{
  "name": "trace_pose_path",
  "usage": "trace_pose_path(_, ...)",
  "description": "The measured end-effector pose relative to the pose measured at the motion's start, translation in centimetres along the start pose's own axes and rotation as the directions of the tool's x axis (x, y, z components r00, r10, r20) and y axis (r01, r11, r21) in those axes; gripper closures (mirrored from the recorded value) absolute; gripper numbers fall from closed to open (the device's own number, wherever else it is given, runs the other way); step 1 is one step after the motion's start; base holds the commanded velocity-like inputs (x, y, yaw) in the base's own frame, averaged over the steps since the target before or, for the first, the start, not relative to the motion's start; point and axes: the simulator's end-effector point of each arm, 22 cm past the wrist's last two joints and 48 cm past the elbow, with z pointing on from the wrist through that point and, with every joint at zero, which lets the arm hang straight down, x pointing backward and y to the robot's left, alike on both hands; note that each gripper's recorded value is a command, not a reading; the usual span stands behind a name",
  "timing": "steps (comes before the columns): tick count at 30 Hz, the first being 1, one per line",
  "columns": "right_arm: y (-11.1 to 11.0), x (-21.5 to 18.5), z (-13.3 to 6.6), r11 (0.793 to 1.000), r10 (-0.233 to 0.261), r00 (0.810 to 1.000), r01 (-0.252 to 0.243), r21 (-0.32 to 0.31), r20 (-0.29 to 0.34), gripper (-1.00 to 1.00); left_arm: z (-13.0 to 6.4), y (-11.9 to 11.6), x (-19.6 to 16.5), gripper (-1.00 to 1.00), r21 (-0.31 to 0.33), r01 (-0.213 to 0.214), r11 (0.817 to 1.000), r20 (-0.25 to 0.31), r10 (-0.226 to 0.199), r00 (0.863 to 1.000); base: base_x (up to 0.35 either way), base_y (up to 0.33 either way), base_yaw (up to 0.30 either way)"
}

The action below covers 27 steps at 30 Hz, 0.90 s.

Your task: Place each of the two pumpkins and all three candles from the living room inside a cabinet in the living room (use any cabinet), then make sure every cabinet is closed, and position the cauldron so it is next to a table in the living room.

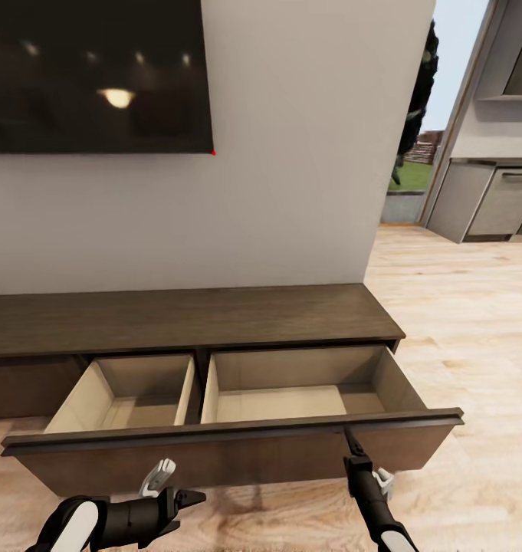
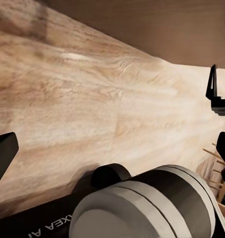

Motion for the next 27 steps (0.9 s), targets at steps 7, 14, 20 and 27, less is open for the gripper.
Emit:
trace_pose_path(7, -0.93, 0.21, -0.23, 1.0, 0.005, 1.0, -0.005, 0.024, -0.004, -1.0, 0.11, 0.12, 0.08, -1.0, -0.002, 0.003, 1.0, -0.003, -0.003, 1.0, 0.0, 0.0, 0.0)
trace_pose_path(14, -0.96, 0.22, -0.25, 1.0, 0.007, 1.0, -0.006, 0.024, -0.004, -1.0, 0.11, 0.11, 0.1, -1.0, -0.001, 0.002, 1.0, -0.004, -0.002, 1.0, 0.0, 0.0, 0.0)
trace_pose_path(20, -1.06, 0.27, -0.27, 1.0, 0.006, 1.0, -0.006, 0.028, -0.005, -1.0, 0.11, 0.1, 0.08, -1.0, -0.001, 0.002, 1.0, -0.003, -0.002, 1.0, -0.09, 0.0, 0.0)
trace_pose_path(27, -1.04, 0.33, -0.26, 1.0, 0.007, 1.0, -0.007, 0.027, -0.005, -1.0, 0.11, 0.12, 0.09, -1.0, -0.002, 0.002, 1.0, -0.004, -0.002, 1.0, -0.091, 0.0, 0.0)
